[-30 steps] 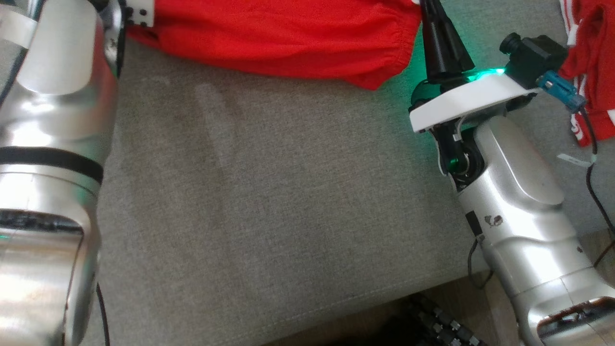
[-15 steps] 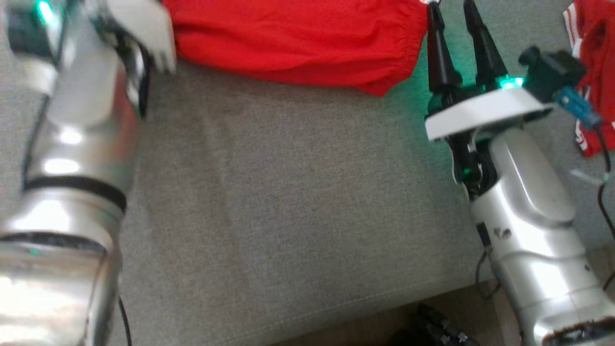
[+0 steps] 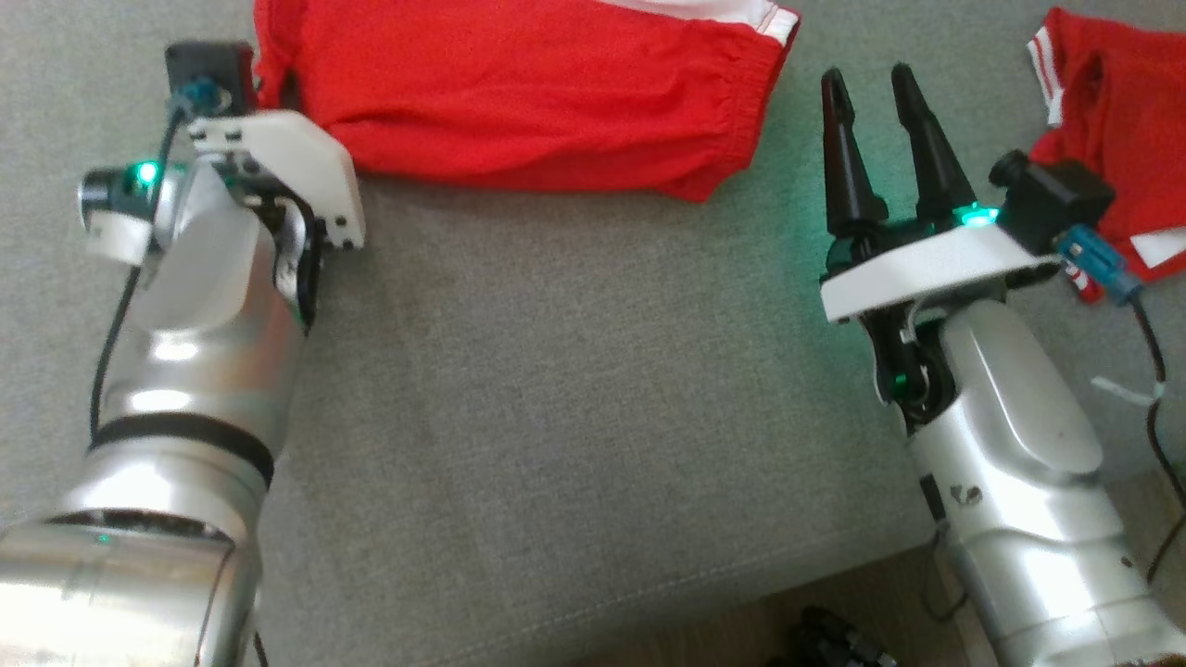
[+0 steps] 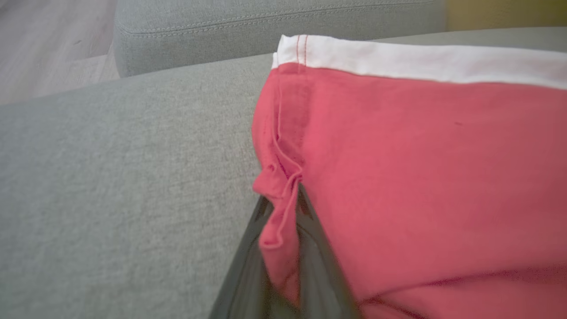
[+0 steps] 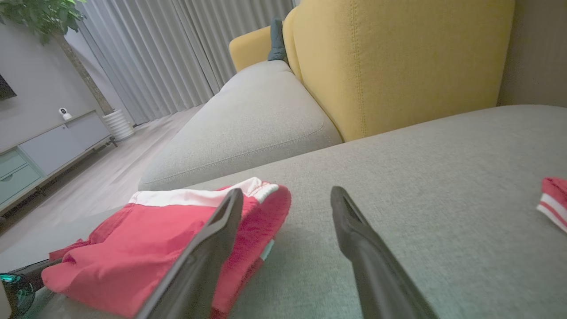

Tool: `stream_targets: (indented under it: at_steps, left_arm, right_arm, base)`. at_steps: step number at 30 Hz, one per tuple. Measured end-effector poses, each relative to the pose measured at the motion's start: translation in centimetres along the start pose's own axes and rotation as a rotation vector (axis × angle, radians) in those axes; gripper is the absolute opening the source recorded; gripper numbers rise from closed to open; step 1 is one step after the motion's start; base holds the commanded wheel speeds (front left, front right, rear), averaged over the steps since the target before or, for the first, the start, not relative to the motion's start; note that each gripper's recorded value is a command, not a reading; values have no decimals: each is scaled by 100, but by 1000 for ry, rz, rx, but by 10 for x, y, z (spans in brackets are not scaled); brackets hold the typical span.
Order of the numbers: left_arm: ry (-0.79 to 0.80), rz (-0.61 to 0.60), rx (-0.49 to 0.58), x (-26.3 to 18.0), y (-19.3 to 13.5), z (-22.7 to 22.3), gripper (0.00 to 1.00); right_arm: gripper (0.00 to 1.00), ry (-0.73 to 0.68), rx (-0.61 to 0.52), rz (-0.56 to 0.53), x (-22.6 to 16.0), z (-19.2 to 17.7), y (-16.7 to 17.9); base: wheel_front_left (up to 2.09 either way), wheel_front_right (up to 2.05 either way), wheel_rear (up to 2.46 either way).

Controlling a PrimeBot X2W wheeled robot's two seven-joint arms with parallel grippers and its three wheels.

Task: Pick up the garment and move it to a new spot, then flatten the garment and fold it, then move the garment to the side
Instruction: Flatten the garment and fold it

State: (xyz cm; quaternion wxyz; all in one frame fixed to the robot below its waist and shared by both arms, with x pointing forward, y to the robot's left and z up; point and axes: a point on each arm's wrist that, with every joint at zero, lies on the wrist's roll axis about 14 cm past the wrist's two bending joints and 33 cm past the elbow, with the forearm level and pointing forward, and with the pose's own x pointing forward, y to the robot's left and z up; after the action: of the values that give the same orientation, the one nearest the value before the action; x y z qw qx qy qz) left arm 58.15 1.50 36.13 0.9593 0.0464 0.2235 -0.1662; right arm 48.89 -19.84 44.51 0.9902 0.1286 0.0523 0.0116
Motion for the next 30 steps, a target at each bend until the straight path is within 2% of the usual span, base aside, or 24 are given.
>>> stream_targets:
  at_steps: [6,14,19,27,28,29,30]
  left_arm:
    - [-5,21,-76,-30,1,-13,0]
    - [9,101,-184,-94,17,-44,0]
    - [-10,161,-246,-130,33,-58,0]
    - [-54,218,-264,-162,42,-64,0]
    - [-66,224,-262,-164,42,-62,40]
    - [-78,229,-263,-166,42,-60,90]
    - [-91,235,-263,-168,42,-58,100]
  right_arm:
    - [100,8,-6,-19,-20,0,-2]
    - [100,47,12,-7,-51,-14,11]
    - [100,52,10,52,-52,-16,34]
    - [100,81,2,163,-47,-26,75]
    - [100,89,0,179,-47,-29,80]
    - [100,98,3,191,-46,-32,84]
    - [100,107,3,202,-46,-35,88]
  base:
    - [0,0,0]
    - [0,0,0]
    - [0,0,0]
    - [0,0,0]
    - [0,0,0]
    - [0,0,0]
    - [0,0,0]
